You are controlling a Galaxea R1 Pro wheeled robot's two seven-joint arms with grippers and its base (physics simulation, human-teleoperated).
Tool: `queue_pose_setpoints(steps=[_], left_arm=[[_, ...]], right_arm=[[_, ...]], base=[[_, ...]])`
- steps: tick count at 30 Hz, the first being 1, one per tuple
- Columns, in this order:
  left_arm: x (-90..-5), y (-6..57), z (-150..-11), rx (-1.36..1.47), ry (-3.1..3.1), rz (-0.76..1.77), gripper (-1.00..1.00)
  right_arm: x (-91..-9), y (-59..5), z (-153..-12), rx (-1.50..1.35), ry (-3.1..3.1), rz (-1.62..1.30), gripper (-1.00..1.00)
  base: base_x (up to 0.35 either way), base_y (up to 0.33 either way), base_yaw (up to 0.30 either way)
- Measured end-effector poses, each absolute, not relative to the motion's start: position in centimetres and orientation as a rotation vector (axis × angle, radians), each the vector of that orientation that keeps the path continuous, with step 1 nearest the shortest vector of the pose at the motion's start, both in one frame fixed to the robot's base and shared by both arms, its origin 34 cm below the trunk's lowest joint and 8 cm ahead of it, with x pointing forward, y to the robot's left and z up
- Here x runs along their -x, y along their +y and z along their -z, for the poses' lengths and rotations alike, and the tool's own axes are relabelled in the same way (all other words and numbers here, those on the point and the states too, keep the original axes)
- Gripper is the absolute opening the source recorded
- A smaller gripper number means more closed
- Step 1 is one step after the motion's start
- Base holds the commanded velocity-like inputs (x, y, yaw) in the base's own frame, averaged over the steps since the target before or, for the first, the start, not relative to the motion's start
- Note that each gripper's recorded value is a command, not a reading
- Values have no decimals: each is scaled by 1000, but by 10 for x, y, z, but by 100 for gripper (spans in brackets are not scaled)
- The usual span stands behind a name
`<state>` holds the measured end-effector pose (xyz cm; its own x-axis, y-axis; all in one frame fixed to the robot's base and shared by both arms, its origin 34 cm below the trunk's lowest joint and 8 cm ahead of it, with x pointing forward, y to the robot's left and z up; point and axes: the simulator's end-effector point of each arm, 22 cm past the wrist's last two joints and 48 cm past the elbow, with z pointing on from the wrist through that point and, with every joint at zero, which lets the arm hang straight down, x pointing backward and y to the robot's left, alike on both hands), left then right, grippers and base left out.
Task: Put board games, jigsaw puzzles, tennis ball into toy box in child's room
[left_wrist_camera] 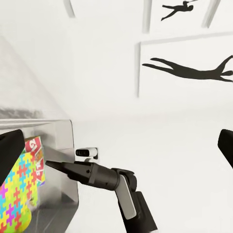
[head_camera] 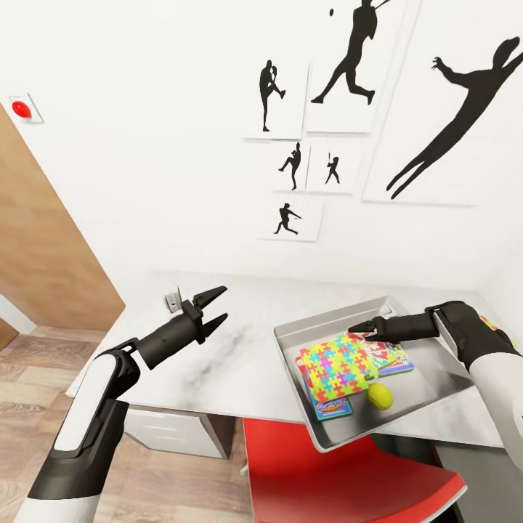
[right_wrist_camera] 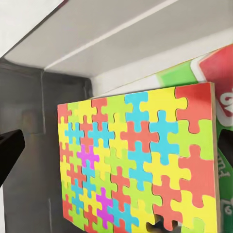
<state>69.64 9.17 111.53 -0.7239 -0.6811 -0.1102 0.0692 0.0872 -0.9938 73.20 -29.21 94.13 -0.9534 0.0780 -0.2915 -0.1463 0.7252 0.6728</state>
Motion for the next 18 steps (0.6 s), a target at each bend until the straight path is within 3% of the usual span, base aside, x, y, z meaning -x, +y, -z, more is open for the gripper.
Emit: queue_pose_setpoints(steps=[18], left_arm=[[-695, 89, -1115, 595, 1803, 1698, 100]], right_arm=[[-734, -298, -945, 52, 2624, -1047, 100]], base=[[0, 0, 0]])
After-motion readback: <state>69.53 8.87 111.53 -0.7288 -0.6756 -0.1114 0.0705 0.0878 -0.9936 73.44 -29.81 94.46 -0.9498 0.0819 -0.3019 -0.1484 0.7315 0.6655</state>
